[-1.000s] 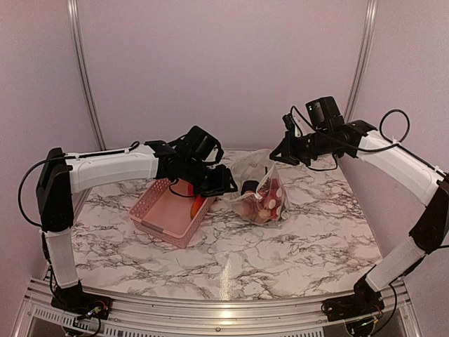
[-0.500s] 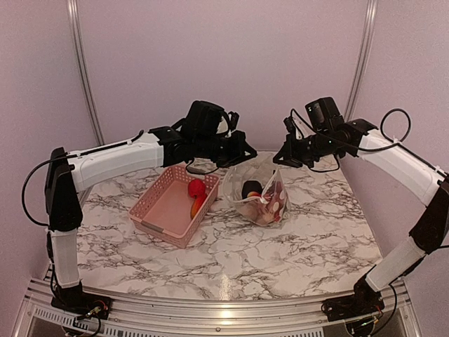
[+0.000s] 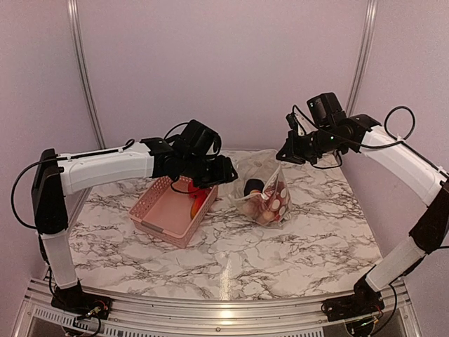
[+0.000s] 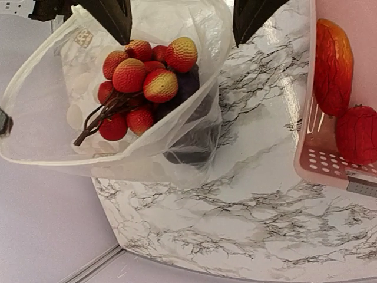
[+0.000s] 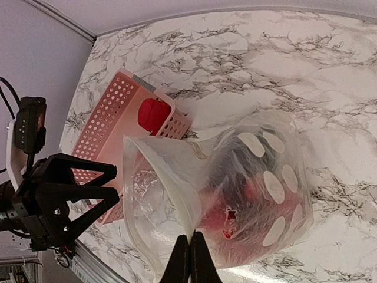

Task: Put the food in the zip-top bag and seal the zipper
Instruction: Adjust the zipper food storage bag at the center of the board.

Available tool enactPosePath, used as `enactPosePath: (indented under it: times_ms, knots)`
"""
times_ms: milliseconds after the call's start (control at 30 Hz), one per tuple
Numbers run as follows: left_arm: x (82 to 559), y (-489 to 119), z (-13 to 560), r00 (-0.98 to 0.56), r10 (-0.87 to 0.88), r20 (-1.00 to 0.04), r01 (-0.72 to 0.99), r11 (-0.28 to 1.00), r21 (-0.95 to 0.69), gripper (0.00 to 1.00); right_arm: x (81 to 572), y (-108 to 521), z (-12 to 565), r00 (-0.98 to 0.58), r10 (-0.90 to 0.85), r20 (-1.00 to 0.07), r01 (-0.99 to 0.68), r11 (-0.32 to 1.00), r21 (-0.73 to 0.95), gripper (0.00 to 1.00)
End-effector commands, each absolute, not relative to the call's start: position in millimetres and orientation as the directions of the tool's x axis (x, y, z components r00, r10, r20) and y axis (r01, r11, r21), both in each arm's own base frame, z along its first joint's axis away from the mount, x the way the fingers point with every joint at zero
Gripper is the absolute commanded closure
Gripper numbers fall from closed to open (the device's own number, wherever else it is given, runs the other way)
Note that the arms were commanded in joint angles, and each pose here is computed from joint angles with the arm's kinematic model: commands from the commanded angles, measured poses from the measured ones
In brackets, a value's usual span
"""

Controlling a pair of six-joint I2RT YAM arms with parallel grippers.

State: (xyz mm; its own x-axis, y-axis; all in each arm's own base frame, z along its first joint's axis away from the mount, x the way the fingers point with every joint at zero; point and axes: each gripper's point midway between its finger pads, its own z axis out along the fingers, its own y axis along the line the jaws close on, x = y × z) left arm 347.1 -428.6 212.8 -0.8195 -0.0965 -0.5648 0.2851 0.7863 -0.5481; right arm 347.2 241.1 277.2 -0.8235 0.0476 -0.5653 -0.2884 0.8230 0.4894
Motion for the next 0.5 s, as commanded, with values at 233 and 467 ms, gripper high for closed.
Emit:
enactPosePath:
  times_ms: [233, 467]
  knots:
    - [340, -425, 164, -0.867, -0.034, -0.498, 0.266, 0.812, -0.519, 0.49, 350, 249, 296, -0.793, 0.047, -0.607, -0.333, 0.801, 0.498, 1.00]
    - [361, -453, 195, -0.841, -0.086, -0.535, 0.294, 0.757, -0.584, 0.94, 348, 247, 292, -0.798, 0.044, -0.602, -0.329, 0.805, 0.494, 1.00]
